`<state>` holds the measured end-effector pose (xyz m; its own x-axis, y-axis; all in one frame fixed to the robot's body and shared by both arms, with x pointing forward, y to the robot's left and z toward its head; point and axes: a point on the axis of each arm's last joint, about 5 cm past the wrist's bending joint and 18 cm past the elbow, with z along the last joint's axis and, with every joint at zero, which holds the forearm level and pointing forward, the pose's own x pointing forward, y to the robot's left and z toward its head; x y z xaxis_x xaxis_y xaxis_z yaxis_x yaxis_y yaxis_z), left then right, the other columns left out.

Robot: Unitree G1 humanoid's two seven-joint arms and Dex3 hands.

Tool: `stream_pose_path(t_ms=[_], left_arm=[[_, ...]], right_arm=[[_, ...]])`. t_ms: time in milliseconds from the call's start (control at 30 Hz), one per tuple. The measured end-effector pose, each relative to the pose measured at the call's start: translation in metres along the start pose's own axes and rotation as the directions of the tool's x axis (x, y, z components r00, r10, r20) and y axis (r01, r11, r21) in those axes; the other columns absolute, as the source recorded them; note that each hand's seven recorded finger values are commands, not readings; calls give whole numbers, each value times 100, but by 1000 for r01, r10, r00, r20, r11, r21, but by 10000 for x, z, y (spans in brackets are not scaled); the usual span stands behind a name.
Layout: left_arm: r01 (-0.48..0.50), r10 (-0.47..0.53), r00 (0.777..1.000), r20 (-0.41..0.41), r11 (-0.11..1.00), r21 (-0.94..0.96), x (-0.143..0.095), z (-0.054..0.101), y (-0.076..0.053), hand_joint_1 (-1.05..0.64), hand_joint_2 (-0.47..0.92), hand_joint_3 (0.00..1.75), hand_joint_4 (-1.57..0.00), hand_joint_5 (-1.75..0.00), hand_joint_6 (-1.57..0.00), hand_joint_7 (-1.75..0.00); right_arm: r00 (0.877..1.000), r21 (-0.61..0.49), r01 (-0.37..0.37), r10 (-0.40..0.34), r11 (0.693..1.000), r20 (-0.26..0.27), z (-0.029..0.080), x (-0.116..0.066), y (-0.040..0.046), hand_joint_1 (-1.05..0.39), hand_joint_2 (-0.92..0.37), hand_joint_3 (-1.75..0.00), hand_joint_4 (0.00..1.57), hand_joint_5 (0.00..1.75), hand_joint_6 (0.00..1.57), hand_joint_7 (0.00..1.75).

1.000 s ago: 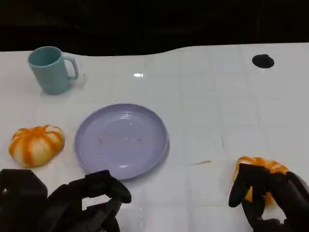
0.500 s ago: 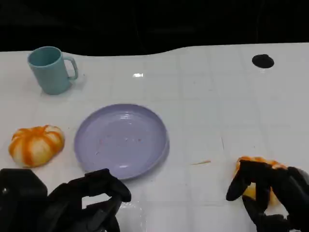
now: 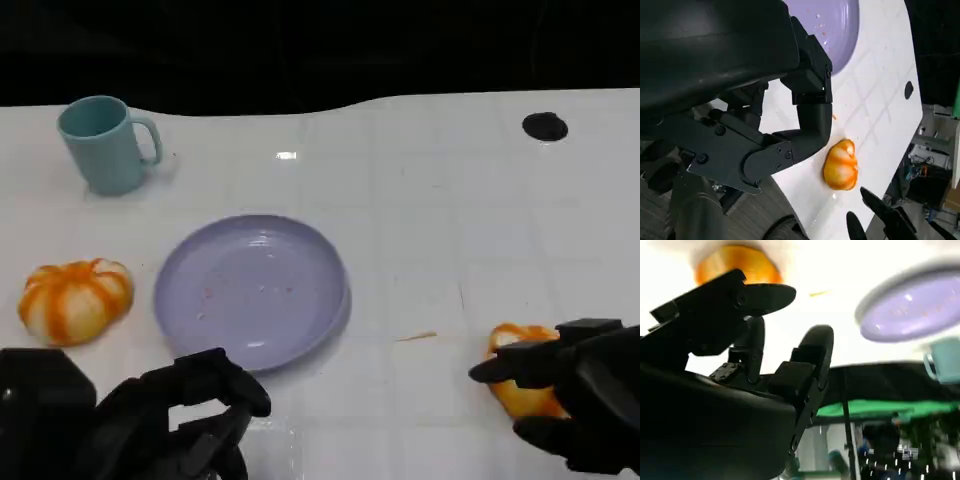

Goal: Grasp the bread from the table and place it into the plate.

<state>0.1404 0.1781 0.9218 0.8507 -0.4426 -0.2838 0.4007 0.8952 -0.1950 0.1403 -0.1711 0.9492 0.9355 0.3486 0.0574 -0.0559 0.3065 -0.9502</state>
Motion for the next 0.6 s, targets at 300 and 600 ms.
stream_pose_path(t_ms=[300,600], left_arm=[[2,-2,1000,-2,1000,-1,3,-1,-4,-32,79,78,-68,-175,-59,-147],[8,-8,1000,-5,1000,-1,14,4,-11,-33,79,78,-68,-175,-59,-146]], right_arm=[[992,-136,-108,99,985,-72,93,0,-183,-56,-81,-1,30,28,44,0],[978,-206,-181,153,962,-143,43,125,-105,-53,-82,0,27,26,40,0]])
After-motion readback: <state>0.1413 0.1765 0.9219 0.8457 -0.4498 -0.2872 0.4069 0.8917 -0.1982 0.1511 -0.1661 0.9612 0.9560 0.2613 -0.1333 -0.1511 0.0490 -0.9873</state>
